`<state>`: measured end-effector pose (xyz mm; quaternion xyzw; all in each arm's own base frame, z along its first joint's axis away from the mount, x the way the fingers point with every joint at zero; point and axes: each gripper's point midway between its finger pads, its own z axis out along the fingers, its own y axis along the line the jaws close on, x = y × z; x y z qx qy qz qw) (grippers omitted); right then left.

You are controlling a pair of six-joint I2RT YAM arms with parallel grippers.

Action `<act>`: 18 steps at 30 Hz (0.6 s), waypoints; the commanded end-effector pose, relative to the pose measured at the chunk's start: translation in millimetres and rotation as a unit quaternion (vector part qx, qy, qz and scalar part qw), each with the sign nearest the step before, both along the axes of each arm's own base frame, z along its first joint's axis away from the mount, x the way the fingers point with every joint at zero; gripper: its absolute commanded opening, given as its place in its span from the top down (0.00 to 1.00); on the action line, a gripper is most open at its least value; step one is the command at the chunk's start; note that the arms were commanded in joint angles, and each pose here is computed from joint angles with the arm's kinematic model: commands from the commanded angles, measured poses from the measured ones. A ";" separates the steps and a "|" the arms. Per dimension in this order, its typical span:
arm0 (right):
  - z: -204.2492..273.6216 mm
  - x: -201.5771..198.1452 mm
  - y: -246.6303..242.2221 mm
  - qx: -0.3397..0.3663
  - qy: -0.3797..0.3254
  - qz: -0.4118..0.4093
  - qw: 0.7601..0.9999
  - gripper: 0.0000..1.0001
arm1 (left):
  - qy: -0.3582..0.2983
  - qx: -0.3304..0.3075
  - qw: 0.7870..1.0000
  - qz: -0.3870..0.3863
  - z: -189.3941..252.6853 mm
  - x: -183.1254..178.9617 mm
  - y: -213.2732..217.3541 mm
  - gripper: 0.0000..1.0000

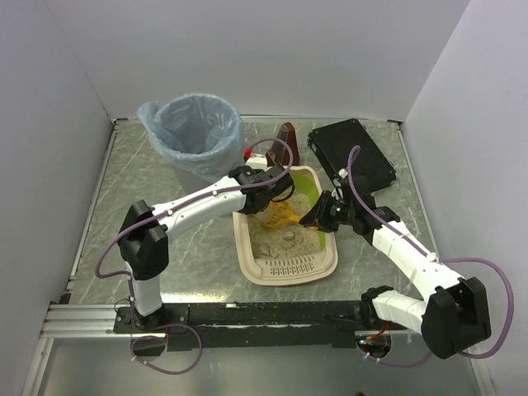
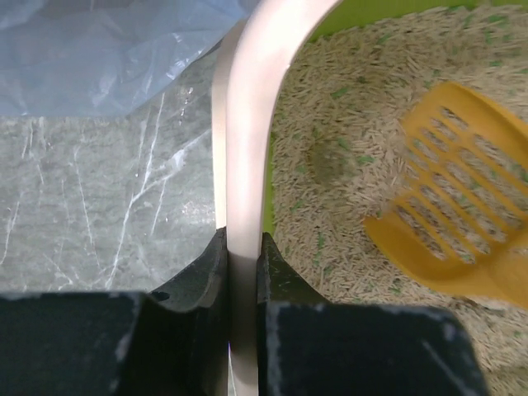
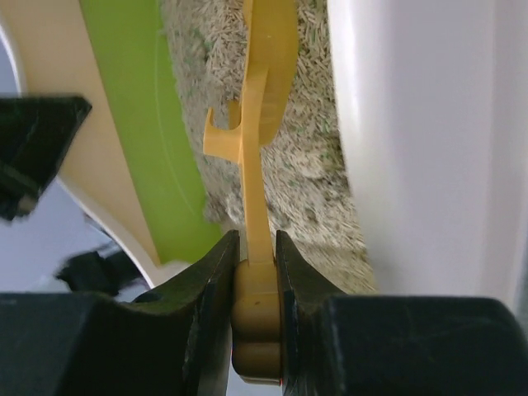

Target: Clean the litter box

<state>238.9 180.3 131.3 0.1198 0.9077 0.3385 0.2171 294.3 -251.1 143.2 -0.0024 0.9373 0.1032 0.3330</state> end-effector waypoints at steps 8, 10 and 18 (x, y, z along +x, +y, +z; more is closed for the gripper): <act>-15.2 18.2 22.1 0.097 -0.012 -0.034 0.995 1.00 | -0.113 -0.084 0.990 -0.025 91.2 1.0 -51.9 0.99; -13.8 16.4 28.7 0.125 -0.018 -0.023 0.992 1.00 | -0.117 -0.094 0.988 -0.033 94.4 2.7 -57.1 0.99; 5.6 32.0 31.5 0.149 -0.106 -0.031 0.983 1.00 | -0.100 -0.090 0.991 -0.019 81.9 -2.0 -50.9 0.99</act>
